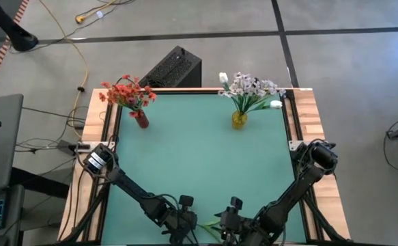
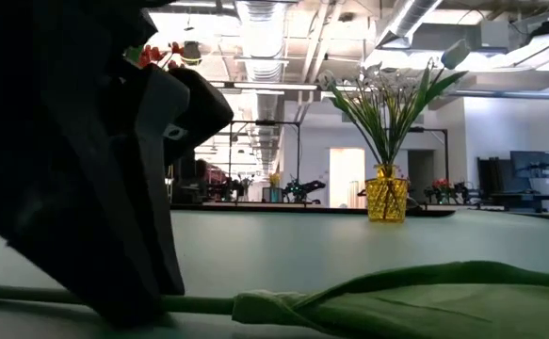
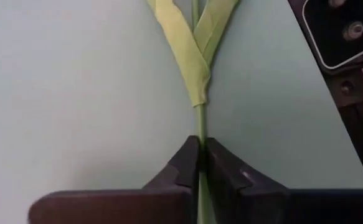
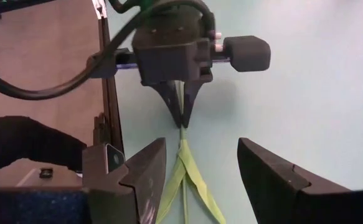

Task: Sort flowers into vase by color
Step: Put the dark red flower into the red flower vase

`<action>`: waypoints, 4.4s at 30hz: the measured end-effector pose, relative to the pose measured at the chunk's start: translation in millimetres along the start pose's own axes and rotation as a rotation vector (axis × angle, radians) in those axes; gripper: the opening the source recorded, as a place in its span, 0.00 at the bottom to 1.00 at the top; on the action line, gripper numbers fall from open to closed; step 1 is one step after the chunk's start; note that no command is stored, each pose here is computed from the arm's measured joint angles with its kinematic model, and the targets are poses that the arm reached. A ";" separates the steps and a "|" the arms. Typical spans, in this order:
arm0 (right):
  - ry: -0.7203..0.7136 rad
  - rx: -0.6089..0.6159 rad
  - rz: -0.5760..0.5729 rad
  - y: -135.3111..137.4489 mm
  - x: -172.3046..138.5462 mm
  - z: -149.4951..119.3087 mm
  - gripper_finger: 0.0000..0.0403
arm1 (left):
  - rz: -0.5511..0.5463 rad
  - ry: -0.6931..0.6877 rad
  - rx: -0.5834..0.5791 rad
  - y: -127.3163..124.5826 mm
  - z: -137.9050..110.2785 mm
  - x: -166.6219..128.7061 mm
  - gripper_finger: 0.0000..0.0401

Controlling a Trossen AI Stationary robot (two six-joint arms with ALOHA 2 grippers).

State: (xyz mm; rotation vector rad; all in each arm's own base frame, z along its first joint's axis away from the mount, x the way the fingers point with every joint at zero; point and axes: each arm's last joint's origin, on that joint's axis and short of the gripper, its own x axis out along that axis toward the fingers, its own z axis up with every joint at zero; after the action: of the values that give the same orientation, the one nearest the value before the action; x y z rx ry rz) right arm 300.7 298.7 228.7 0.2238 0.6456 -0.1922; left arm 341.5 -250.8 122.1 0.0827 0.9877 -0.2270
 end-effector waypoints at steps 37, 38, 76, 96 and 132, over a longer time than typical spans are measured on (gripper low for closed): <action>-0.333 -0.172 -0.237 -0.3 -19.1 -8.0 0.55 | 0.349 -0.798 -0.144 81.7 -65.5 -225.8 0.00; -0.320 -0.179 -0.259 -7.0 -10.9 -8.9 0.55 | 0.322 -0.843 -0.139 85.2 -70.9 -226.8 0.00; -0.792 -0.508 0.269 -282.2 118.4 197.0 0.42 | 0.541 -1.030 0.106 185.1 -95.1 -277.3 0.00; -0.807 -0.507 0.248 -288.1 114.2 212.5 0.41 | 0.608 -1.040 0.143 202.2 -76.1 -256.9 0.00; -0.837 -0.439 0.151 -300.7 119.7 214.5 0.05 | 0.392 -0.704 -0.207 188.1 -133.9 -261.5 0.44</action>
State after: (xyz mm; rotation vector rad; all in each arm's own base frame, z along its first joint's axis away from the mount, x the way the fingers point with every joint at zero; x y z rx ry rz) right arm 443.2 -59.1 277.8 -0.2326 -0.1706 0.0146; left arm 136.4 -4.8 260.4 0.0029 0.2755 0.2028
